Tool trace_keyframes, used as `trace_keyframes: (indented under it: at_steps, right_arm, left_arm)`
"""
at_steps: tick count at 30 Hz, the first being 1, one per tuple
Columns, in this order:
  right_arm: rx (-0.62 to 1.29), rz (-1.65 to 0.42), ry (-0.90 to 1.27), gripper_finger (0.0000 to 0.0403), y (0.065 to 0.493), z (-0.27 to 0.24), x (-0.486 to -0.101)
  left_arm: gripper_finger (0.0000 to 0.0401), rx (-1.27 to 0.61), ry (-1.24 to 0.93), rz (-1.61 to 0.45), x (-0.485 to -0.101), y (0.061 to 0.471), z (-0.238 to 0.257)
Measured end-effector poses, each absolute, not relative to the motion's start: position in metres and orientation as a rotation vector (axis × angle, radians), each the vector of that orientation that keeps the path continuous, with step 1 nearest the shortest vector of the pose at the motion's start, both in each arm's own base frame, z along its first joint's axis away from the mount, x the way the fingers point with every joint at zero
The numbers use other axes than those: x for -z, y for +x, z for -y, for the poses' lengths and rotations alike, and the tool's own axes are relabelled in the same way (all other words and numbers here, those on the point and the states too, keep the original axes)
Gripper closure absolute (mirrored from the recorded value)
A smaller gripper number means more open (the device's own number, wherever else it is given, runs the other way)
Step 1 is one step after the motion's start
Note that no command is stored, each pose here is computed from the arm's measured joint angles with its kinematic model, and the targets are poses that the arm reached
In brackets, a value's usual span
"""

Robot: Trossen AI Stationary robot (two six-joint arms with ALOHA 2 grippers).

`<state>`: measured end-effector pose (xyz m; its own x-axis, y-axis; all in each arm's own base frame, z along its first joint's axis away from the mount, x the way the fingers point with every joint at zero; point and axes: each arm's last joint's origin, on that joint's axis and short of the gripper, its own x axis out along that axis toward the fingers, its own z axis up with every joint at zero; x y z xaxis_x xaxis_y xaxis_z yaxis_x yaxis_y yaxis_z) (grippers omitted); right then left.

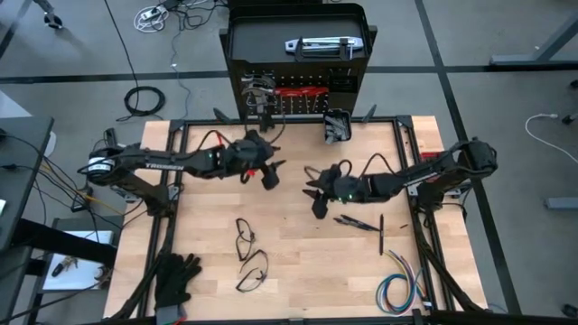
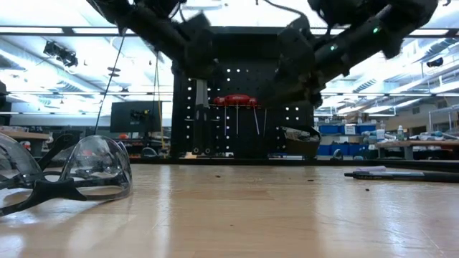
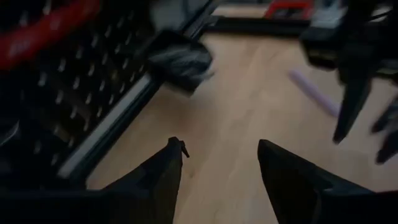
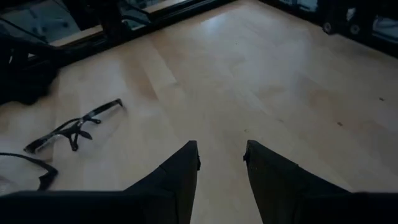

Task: Hang tools onto peg board
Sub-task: Hang the top glasses on the pegboard

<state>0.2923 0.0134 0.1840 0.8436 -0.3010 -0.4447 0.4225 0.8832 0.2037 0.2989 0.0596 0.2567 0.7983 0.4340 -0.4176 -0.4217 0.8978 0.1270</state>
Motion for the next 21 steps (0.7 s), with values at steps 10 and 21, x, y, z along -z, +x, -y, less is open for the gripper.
trace_keyframes:
  at_steps: [10,21]
  right_arm:
    - [0.391,-0.453,0.259,0.0265,0.298,-0.056,-0.206]
    - [0.422,-0.491,0.323,0.0263,0.305,-0.070,-0.191]
  left_arm:
    - [0.0213,-0.287,0.079,-0.518,-0.251,0.300,-0.006]
    - [0.0213,-0.284,0.144,-0.415,-0.260,0.302,0.023]
